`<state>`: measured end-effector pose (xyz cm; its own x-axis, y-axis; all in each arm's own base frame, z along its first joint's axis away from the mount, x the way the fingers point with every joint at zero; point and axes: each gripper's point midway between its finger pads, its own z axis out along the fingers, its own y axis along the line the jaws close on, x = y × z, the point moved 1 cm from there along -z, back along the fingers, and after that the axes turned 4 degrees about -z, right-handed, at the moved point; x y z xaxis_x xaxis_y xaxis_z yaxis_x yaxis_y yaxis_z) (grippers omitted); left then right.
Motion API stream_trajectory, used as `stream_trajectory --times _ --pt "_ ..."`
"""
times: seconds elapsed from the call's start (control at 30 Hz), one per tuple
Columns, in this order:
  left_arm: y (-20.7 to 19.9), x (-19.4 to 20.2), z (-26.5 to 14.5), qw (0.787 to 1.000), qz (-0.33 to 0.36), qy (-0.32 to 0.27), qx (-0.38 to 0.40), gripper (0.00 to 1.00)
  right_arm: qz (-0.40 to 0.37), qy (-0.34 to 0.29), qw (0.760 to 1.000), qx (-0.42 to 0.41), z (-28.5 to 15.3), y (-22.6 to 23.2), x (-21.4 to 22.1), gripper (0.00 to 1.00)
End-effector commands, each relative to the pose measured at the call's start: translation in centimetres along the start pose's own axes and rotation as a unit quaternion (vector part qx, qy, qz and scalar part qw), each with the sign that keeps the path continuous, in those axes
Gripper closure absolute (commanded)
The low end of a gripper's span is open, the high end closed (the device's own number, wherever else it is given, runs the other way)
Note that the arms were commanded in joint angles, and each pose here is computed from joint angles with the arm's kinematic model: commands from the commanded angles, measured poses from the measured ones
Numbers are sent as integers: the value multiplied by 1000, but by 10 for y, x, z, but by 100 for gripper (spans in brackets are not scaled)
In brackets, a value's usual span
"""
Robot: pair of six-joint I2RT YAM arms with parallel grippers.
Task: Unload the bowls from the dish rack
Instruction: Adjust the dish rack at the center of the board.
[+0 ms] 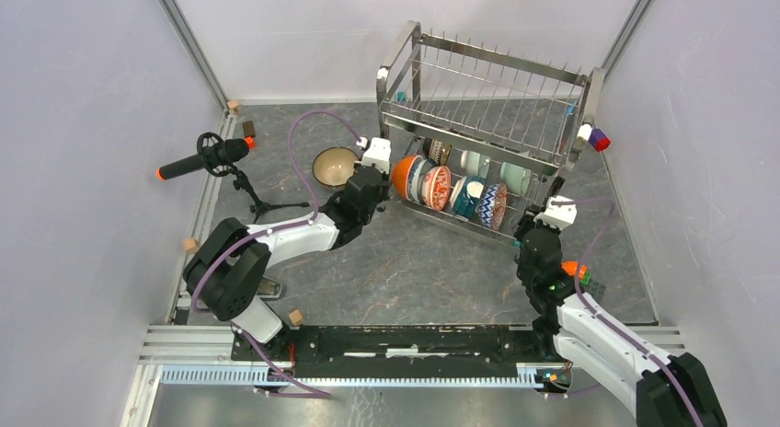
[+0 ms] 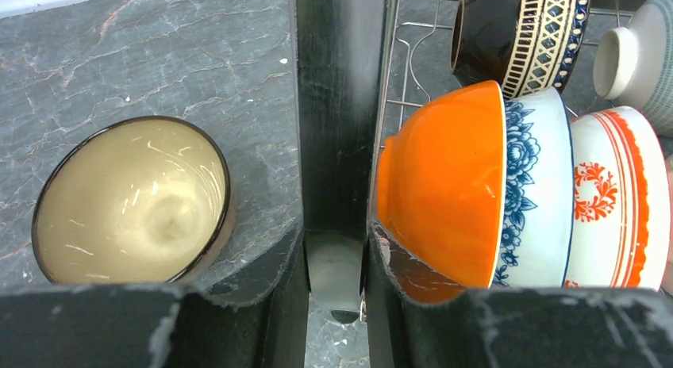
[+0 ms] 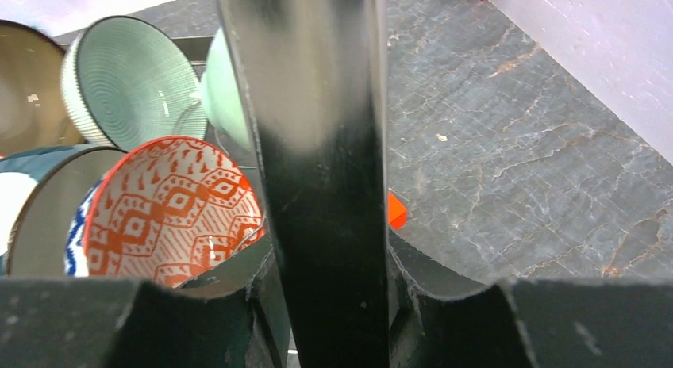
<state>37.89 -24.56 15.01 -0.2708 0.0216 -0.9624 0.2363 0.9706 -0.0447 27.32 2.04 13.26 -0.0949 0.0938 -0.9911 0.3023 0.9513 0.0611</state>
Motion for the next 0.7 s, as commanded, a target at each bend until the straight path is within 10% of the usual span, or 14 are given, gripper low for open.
stream_trajectory --times 0.0,0.67 --pt "-42 -26 -26 996 -47 -33 63 98 61 -31 997 -46 14 24 -36 59" --pt "-37 10 -45 996 -81 12 30 98 65 3 996 -65 67 50 -49 58"
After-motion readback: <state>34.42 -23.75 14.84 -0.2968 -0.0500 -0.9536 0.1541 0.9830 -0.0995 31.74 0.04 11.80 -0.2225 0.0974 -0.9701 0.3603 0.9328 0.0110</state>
